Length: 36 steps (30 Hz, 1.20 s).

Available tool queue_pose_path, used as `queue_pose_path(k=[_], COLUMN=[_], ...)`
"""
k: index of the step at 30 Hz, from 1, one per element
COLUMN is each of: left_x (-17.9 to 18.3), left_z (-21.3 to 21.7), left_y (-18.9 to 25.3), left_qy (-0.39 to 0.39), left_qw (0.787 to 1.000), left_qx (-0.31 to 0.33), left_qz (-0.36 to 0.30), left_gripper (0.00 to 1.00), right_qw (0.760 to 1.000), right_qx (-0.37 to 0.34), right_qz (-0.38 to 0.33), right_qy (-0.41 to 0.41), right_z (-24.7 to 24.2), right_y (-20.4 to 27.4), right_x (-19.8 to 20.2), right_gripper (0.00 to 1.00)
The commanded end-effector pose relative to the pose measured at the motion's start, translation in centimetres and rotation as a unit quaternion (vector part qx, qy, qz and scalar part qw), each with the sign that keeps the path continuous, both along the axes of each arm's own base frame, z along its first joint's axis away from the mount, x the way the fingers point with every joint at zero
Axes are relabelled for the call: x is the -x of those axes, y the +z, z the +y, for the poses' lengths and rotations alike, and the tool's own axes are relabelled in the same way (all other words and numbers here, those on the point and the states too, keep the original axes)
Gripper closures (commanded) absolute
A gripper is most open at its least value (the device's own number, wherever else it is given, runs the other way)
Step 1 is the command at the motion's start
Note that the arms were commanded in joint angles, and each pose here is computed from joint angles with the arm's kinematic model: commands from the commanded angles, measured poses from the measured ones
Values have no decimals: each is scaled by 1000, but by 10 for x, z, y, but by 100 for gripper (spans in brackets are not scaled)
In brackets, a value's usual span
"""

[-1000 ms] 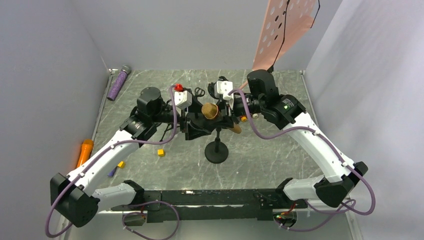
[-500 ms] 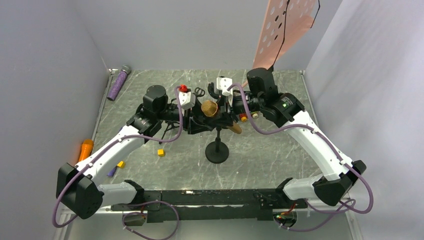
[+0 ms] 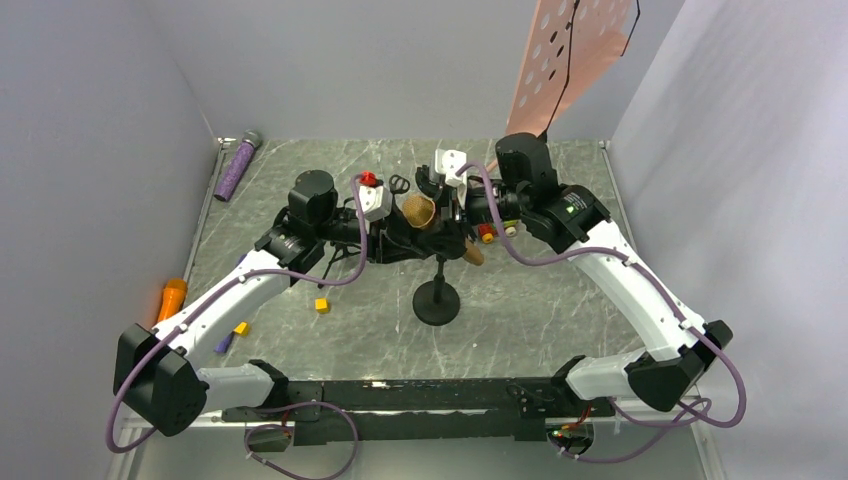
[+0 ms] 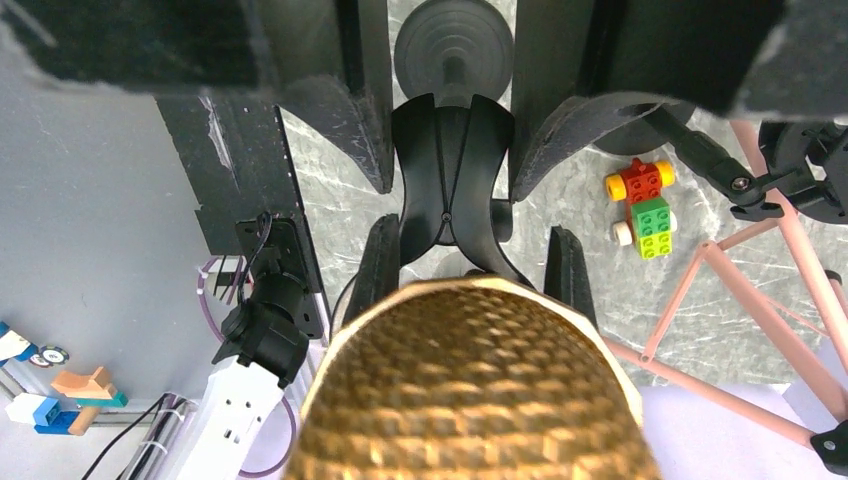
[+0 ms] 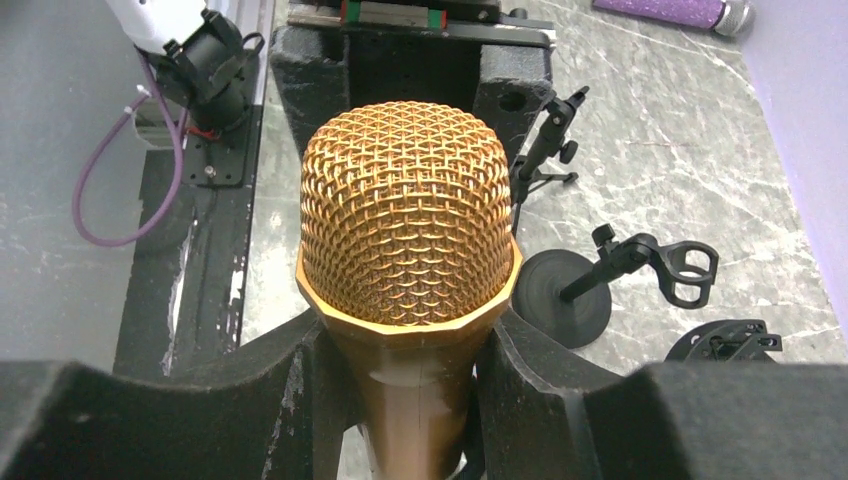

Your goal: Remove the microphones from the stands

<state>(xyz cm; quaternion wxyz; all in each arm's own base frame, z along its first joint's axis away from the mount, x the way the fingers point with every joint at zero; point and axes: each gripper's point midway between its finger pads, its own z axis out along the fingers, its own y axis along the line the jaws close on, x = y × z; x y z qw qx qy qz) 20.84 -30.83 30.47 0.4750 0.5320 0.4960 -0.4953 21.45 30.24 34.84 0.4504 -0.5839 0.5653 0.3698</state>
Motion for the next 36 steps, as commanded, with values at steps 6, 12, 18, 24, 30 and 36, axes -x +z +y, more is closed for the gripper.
queue_pose_path(k=[6, 12, 18, 24, 30, 36], left_x=[5, 4, -2, -21, -34, -45], left_z=[-3, -3, -4, -1, 18, 36], left_y=[-6, -8, 2, 69, 134, 164], left_qy=[-20, -19, -12, 38, 111, 162], left_qw=[1000, 1000, 1000, 999, 993, 985], left_qx=[-2, -7, -13, -21, 2, 34], left_qz=[1, 3, 2, -14, -51, -40], left_gripper=[100, 100, 99, 38, 19, 10], right_qw=[993, 981, 969, 969, 963, 956], right_qx=[-103, -164, -220, -232, -264, -292], right_qz=[-48, -91, -95, -73, -49, -16], right_qy=[-30, -49, -68, -47, -34, -14], right_z=[5, -1, -6, 5, 14, 18], right_y=[117, 186, 227, 217, 226, 230], right_x=[-13, -14, -29, -43, -62, -59], right_gripper=[100, 100, 100, 100, 100, 100])
